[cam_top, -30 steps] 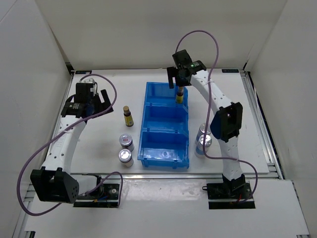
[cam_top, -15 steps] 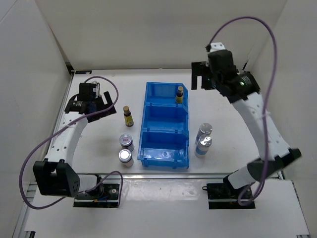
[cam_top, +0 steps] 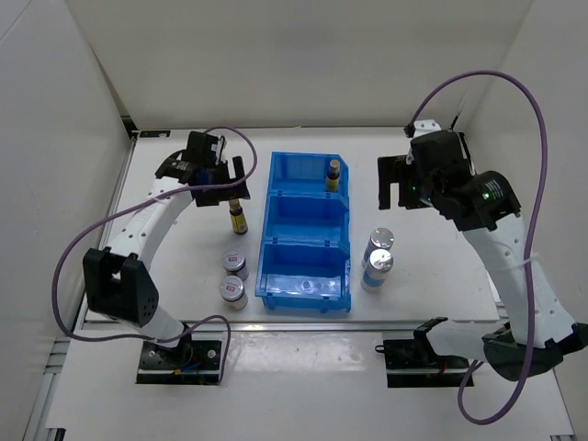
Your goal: Organize the condiment bottles
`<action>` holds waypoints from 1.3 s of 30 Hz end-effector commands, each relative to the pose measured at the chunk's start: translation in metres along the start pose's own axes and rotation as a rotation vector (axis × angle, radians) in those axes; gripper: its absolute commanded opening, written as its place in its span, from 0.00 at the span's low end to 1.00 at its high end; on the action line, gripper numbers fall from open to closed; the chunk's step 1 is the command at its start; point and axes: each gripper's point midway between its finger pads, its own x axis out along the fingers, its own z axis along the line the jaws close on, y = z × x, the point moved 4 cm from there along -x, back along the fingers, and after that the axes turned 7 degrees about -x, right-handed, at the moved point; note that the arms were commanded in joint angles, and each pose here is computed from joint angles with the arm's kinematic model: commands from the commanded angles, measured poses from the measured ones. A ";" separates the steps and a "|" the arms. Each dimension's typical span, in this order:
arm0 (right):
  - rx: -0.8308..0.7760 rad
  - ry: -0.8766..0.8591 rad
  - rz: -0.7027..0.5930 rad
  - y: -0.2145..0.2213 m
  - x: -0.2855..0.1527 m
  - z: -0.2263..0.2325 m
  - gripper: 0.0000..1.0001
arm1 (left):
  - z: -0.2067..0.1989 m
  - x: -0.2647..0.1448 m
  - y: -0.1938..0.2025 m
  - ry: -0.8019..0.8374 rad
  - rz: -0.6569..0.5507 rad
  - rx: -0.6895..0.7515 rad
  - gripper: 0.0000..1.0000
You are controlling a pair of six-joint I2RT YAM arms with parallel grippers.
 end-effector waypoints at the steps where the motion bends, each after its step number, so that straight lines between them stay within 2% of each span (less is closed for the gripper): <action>1: 0.000 0.000 0.043 0.022 -0.020 -0.007 0.99 | 0.011 0.016 0.002 -0.081 0.025 -0.002 1.00; 4: -0.003 0.011 0.053 0.034 -0.028 -0.011 0.99 | 0.013 0.022 0.001 -0.098 0.032 -0.002 0.91; 8: -0.015 0.037 0.090 0.053 -0.031 -0.017 0.99 | 0.010 0.022 -0.005 -0.093 0.021 -0.002 0.86; 11: -0.007 0.057 0.089 0.062 -0.034 -0.022 0.99 | 0.010 0.027 -0.005 -0.098 0.030 -0.002 0.75; 22: -0.008 0.057 0.092 0.070 -0.035 -0.023 0.99 | -0.008 0.016 -0.017 -0.086 0.006 0.022 0.47; 26: -0.008 0.057 0.091 0.073 -0.036 -0.023 0.99 | -0.006 0.022 -0.013 -0.110 0.024 0.031 0.49; 27: -0.008 0.057 0.090 0.073 -0.036 -0.023 0.99 | -0.006 0.022 -0.011 -0.114 0.032 0.031 0.55; 32: -0.008 0.057 0.090 0.075 -0.037 -0.024 0.99 | -0.007 0.029 -0.007 -0.120 0.052 0.039 0.71; 35: -0.010 0.058 0.099 0.077 -0.035 -0.024 0.99 | -0.009 0.032 -0.003 -0.120 0.064 0.047 0.70; 39: -0.008 0.057 0.090 0.077 -0.037 -0.024 0.99 | -0.006 0.035 -0.004 -0.141 0.063 0.048 0.59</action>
